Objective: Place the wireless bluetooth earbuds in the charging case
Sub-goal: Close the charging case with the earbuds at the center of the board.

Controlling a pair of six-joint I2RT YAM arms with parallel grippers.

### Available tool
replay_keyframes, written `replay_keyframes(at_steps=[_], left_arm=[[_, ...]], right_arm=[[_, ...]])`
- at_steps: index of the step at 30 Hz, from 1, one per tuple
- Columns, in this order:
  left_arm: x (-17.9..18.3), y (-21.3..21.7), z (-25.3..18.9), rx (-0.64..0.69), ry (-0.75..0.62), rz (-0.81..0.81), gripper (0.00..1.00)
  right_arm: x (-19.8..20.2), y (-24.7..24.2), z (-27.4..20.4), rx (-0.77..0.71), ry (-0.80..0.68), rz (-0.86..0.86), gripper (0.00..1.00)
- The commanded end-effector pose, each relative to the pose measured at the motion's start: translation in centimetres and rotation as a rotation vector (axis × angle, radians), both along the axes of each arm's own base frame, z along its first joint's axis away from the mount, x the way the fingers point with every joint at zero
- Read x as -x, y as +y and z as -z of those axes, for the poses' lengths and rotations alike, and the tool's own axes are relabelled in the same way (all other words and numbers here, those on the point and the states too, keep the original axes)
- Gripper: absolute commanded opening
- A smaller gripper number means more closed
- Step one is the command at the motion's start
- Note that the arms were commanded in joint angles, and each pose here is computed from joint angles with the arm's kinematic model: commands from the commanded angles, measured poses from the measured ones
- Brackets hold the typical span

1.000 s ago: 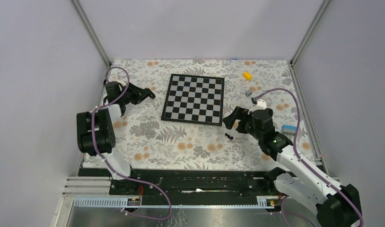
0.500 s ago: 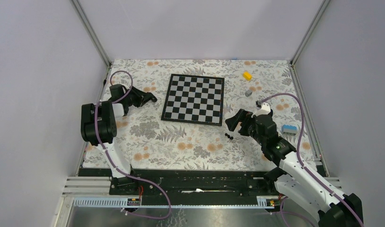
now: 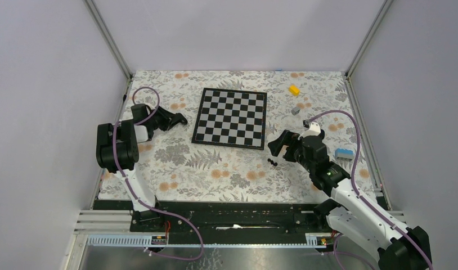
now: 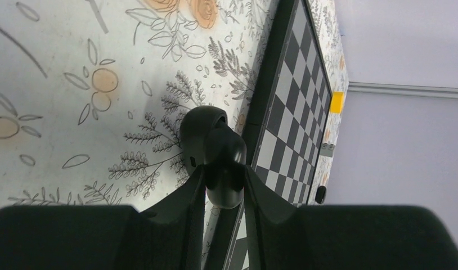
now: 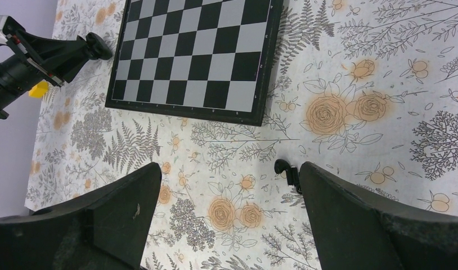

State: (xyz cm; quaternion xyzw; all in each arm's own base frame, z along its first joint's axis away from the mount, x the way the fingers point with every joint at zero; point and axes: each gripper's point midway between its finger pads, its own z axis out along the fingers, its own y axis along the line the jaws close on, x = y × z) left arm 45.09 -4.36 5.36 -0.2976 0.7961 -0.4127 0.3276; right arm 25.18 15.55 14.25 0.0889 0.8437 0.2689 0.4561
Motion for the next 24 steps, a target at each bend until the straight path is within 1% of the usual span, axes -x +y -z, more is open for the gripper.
replay_keyframes(at_steps=[1, 3, 5, 7, 8, 10, 12, 14, 19, 22, 24], left_arm=[[-1.1, -0.5, -1.9, 0.028, -0.125, 0.069, 0.00], [-1.3, -0.8, -2.1, 0.057, -0.136, 0.086, 0.00], [-1.2, -0.8, -2.2, 0.079, -0.132, 0.080, 0.03], [-0.9, -0.4, -1.8, 0.056, -0.110, 0.068, 0.05], [-0.7, -0.2, -1.2, 0.036, -0.077, 0.064, 0.05], [-0.5, 0.1, -0.5, 0.007, -0.037, 0.057, 0.03], [-0.3, 0.3, -0.2, -0.006, -0.023, 0.047, 0.03], [0.0, 0.4, -0.1, -0.016, -0.018, 0.033, 0.05], [0.2, 0.6, 0.1, -0.031, -0.006, 0.023, 0.17], [0.2, 0.6, -0.4, -0.024, -0.010, 0.020, 0.28], [0.2, 0.3, -1.2, -0.004, -0.026, 0.022, 0.37]], right_arm=[[-0.9, -0.6, -0.8, 0.017, -0.033, 0.041, 1.00], [-1.0, -0.5, -0.9, 0.020, -0.033, 0.034, 1.00], [-1.0, -0.5, -0.9, 0.024, -0.034, 0.029, 1.00], [-0.9, -0.6, -1.0, 0.022, -0.037, 0.034, 1.00], [-0.9, -0.7, -1.1, 0.019, -0.038, 0.041, 1.00], [-1.0, -0.9, -0.9, 0.015, -0.036, 0.056, 1.00], [-1.0, -0.9, -0.6, 0.015, -0.024, 0.064, 1.00], [-1.0, -0.8, -0.4, 0.020, -0.016, 0.058, 1.00], [-1.3, -1.7, 0.3, 0.068, 0.015, 0.100, 1.00], [-1.4, -2.4, 0.9, 0.123, 0.055, 0.127, 1.00], [-1.4, -2.7, 1.2, 0.148, 0.097, 0.143, 1.00]])
